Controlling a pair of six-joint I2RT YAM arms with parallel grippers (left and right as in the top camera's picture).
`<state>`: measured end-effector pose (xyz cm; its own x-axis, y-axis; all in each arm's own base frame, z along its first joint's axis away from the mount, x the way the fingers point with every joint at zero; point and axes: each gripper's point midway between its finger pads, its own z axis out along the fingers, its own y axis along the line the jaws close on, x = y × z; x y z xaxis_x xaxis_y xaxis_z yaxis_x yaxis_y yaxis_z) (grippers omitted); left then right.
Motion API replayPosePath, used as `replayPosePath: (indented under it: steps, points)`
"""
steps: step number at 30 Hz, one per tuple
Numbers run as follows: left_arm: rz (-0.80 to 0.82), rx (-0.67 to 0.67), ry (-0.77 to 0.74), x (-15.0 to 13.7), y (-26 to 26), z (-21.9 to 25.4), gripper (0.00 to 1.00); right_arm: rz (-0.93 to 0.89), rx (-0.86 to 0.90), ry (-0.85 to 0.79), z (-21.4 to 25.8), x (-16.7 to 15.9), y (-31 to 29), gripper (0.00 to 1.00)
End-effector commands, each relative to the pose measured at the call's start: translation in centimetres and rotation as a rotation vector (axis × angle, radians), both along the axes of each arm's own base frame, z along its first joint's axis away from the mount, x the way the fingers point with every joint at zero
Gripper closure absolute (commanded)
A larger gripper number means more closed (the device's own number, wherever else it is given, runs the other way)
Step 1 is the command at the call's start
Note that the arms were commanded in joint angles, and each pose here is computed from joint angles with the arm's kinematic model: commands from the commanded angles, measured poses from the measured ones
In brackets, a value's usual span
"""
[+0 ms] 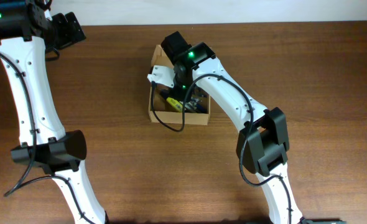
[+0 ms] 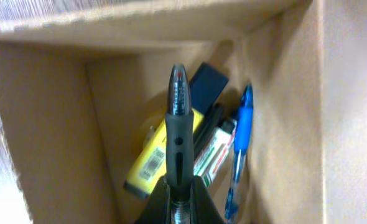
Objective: Pack container
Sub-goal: 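Carry the dark pen left and release it into the box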
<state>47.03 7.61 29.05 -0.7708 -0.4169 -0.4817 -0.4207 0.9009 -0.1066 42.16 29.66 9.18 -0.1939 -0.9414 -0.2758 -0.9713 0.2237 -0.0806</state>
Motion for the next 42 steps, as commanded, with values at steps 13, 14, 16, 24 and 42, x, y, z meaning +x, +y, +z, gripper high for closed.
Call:
replayPosePath:
  steps: [13,14,16,24,42]
  points:
    - [-0.009,0.002,-0.017,0.0,0.1,0.5,0.00,0.006,0.003,0.113,-4.7,-1.5,1.5,0.96]
    - [-0.009,0.002,-0.017,0.0,0.1,0.5,0.00,0.003,0.002,0.115,-4.7,-1.6,1.5,0.96]
    - [-0.009,0.002,-0.017,0.0,0.1,0.5,0.00,-0.012,0.001,0.121,-4.7,-1.6,1.5,0.96]
    - [-0.009,0.002,-0.017,0.0,0.1,0.5,0.00,-0.175,-0.038,0.066,-2.8,-0.2,0.4,0.52]
    - [-0.009,0.002,-0.017,0.0,0.1,0.5,0.00,-0.550,0.334,-0.321,23.9,0.4,-2.3,0.65]
